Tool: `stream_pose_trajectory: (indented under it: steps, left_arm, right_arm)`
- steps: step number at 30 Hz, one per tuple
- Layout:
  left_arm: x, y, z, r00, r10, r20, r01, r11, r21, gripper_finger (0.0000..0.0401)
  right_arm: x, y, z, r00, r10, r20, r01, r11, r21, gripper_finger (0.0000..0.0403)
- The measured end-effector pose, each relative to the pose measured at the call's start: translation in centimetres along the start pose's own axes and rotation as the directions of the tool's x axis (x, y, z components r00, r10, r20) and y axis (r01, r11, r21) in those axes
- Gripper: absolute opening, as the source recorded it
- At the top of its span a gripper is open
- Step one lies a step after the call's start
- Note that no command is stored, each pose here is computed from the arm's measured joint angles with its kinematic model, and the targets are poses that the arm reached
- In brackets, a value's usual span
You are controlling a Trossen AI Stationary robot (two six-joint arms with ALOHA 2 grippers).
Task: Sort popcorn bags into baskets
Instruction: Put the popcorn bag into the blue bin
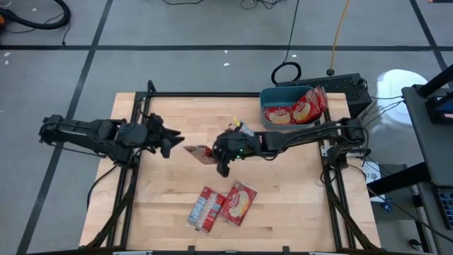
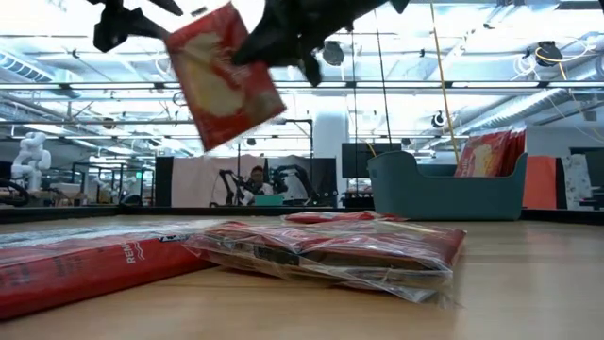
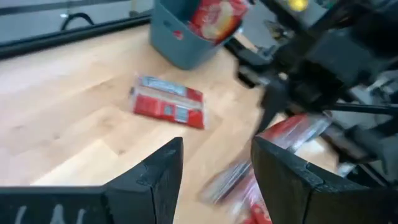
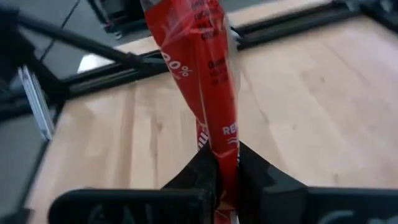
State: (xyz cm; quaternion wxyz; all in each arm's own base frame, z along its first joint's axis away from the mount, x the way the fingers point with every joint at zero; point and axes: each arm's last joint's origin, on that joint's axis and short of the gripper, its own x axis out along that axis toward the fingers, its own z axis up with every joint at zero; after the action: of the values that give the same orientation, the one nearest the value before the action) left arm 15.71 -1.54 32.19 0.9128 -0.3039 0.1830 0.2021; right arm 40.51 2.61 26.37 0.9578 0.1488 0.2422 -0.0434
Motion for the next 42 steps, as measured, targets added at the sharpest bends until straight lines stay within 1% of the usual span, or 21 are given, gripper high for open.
stream_pose_trajectory:
  steps: [2,5,7,8,10,13,15,18,21,24,28,31,33,35,38,42]
  left_arm:
    - [-0.1,0.4,0.0,1.000,0.020,-0.008,-0.020,0.999,0.025,0.0193]
    - [-0.1,0.3,0.4,1.000,-0.010,0.015,0.009,0.998,0.058,0.0193]
    - [-0.1,0.0,0.8,0.998,-0.038,0.044,0.034,0.995,0.089,0.0193]
    - [0.0,-0.2,1.0,0.997,-0.057,0.057,0.051,0.994,0.099,0.0194]
    - [0.2,-0.4,1.3,0.994,-0.084,0.076,0.075,0.991,0.113,0.0198]
    - [0.6,-0.8,1.5,0.989,-0.126,0.073,0.117,0.986,0.116,0.0219]
    - [0.9,-0.8,1.4,0.988,-0.147,0.038,0.142,0.983,0.114,0.0237]
    - [1.4,-1.2,1.2,0.980,-0.199,-0.009,0.199,0.975,0.099,0.0268]
    - [2.3,-1.5,0.8,0.976,-0.208,-0.064,0.214,0.972,0.094,0.0291]
    - [3.4,-1.7,0.3,0.972,-0.203,-0.118,0.216,0.971,0.107,0.0303]
    - [5.0,-2.2,-0.3,0.957,-0.218,-0.192,0.245,0.962,0.125,0.0302]
    - [6.4,-2.8,-0.7,0.921,-0.295,-0.255,0.330,0.937,0.110,0.0291]
    - [7.4,-3.4,-0.8,0.897,-0.350,-0.269,0.389,0.915,0.105,0.0281]
    - [8.4,-3.6,-1.2,0.884,-0.365,-0.293,0.411,0.904,0.114,0.0268]
    - [9.8,-4.1,-1.6,0.861,-0.402,-0.311,0.455,0.883,0.117,0.0234]
    - [11.0,-4.5,-1.9,0.838,-0.443,-0.319,0.494,0.864,0.095,0.0163]
  right_arm:
    - [-0.6,0.0,0.5,0.999,0.037,0.002,-0.037,0.995,0.093,0.0018]
    - [-1.7,-0.1,0.7,0.991,0.118,-0.057,-0.103,0.971,0.217,0.0018]
    - [-2.2,-0.2,1.1,0.982,0.174,-0.070,-0.146,0.944,0.297,0.0018]
    - [-2.4,-0.3,1.0,0.978,0.188,-0.094,-0.147,0.931,0.334,0.0018]
    - [-2.5,-0.5,1.2,0.968,0.231,-0.100,-0.174,0.900,0.399,0.0018]
    - [-2.5,-0.8,1.3,0.949,0.294,-0.117,-0.205,0.852,0.482,0.0018]
    - [-2.6,-1.1,1.4,0.935,0.329,-0.132,-0.213,0.818,0.535,0.0018]
    - [-2.6,-1.7,1.4,0.923,0.356,-0.150,-0.206,0.783,0.587,0.0018]
    - [-2.7,-2.2,1.6,0.904,0.397,-0.156,-0.215,0.740,0.637,0.0018]
    - [-2.7,-2.5,1.7,0.877,0.449,-0.171,-0.221,0.693,0.686,0.0018]
    - [-2.8,-2.4,1.6,0.864,0.470,-0.180,-0.229,0.685,0.691,0.0018]
    - [-2.8,-2.1,1.5,0.860,0.477,-0.184,-0.228,0.681,0.696,0.0018]
    - [-2.8,-2.0,1.5,0.857,0.480,-0.187,-0.228,0.679,0.698,0.0018]
    - [-2.8,-1.9,1.5,0.856,0.482,-0.185,-0.235,0.683,0.691,0.0018]
    - [-2.8,-1.7,1.4,0.854,0.483,-0.193,-0.243,0.698,0.673,0.0018]
    - [-2.8,-1.7,1.2,0.849,0.485,-0.211,-0.255,0.726,0.639,0.0018]
